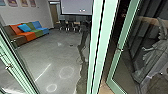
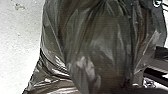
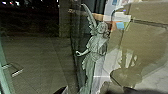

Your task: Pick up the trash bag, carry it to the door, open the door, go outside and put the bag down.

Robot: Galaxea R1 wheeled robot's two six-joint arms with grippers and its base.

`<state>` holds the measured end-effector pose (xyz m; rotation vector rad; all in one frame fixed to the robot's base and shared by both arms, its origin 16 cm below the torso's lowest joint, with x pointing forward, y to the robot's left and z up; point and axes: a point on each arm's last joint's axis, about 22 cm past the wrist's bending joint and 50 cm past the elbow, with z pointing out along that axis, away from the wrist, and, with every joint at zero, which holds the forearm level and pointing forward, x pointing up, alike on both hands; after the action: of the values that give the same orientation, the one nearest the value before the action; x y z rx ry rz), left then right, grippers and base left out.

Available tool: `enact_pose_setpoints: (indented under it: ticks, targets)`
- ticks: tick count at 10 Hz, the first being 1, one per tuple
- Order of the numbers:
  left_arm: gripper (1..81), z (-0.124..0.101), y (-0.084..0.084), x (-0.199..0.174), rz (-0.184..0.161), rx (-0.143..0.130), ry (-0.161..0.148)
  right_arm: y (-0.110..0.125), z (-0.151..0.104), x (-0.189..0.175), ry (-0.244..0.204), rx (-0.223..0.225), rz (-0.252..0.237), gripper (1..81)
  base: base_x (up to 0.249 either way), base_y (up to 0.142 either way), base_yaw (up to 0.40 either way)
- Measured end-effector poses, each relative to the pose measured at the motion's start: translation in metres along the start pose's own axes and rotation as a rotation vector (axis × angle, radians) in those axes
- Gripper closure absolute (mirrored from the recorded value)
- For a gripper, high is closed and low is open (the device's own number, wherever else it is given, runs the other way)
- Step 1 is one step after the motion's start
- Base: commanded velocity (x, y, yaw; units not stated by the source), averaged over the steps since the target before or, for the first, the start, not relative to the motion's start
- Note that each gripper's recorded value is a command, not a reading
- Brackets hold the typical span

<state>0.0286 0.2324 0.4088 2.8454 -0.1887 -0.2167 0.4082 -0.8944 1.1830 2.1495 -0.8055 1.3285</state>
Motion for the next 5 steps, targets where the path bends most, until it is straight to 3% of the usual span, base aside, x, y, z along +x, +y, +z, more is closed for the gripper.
enact_pose_setpoints:
  ticks: [3,4,5]
  targets:
    - [81.1,0.004,0.010,0.027,0.092,-0.004,-0.019,0.087,-0.043,-0.010,0.001,-0.090,0.032,1.0,0.000,0.000,0.000]
    - [81.1,0.004,0.013,0.033,0.110,-0.006,-0.022,0.110,-0.054,-0.013,0.002,-0.115,0.047,1.0,0.000,0.000,0.000]
    - [81.1,0.005,0.013,0.034,0.114,-0.006,-0.021,0.117,-0.057,-0.014,0.001,-0.122,0.052,1.0,0.000,0.000,0.000]
